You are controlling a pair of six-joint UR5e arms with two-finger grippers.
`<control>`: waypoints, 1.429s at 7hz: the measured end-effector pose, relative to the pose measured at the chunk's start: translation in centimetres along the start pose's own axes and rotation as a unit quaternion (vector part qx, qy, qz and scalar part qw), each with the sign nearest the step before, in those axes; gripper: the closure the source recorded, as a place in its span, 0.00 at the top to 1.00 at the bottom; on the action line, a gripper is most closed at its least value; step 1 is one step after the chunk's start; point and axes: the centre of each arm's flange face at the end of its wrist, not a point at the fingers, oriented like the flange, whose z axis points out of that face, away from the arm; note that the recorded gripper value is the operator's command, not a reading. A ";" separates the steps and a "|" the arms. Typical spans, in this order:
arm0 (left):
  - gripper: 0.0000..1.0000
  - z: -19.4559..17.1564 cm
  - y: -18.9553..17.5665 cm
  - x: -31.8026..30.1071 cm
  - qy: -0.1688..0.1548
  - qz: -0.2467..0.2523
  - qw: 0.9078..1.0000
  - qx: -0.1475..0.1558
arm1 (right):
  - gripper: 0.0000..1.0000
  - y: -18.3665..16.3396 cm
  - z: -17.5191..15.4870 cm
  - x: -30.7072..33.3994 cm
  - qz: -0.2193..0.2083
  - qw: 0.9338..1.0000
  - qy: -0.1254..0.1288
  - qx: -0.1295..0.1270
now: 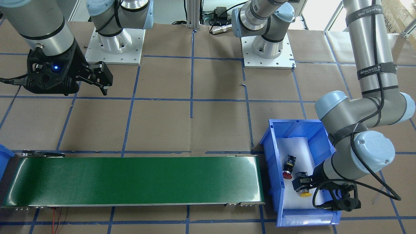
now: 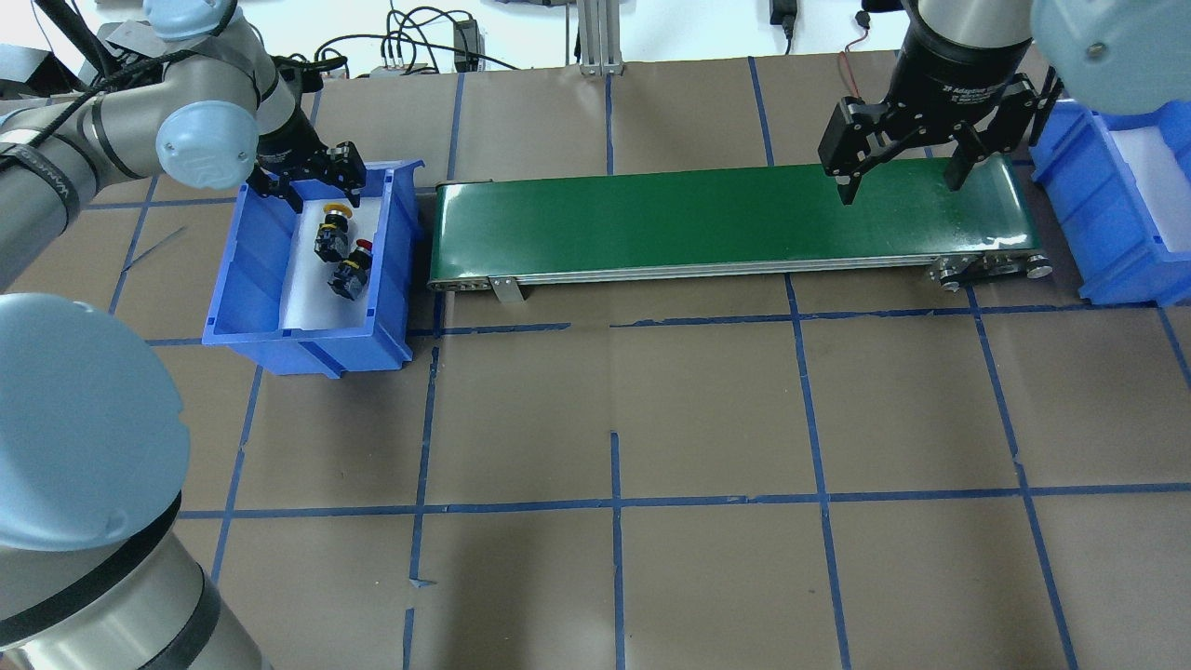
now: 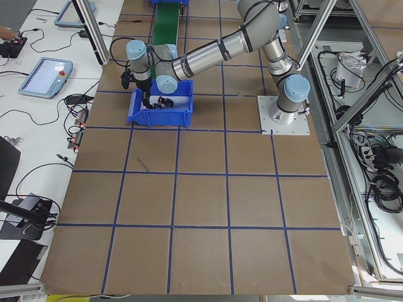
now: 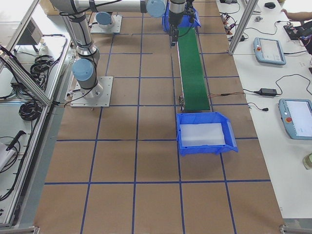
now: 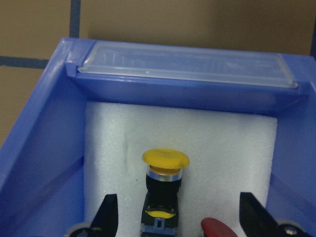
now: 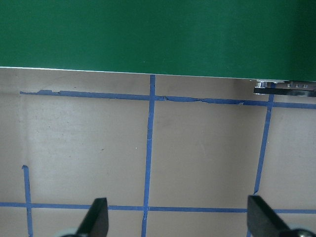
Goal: Transport two buttons from left to right
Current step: 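Grasp the yellow-capped button with the left gripper and lift it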
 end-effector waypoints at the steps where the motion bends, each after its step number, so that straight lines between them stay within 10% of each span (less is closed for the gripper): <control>1: 0.82 0.5 0.0 -0.5 0.001 0.003 1.000 -0.001 | 1.00 0.0 0.0 0.0 0.000 1.000 0.000 0.000; 3: 0.82 1.8 0.3 -0.8 0.002 0.005 1.000 -0.009 | 1.00 0.0 0.0 0.0 0.000 1.000 0.000 -0.001; 7: 0.44 3.6 0.4 -0.5 0.005 0.011 1.000 -0.023 | 1.00 0.0 0.0 0.0 0.000 1.000 0.000 -0.001; 10: 0.41 2.7 0.0 -0.2 -0.001 0.012 1.000 -0.019 | 1.00 0.0 0.0 0.0 0.000 1.000 0.000 -0.001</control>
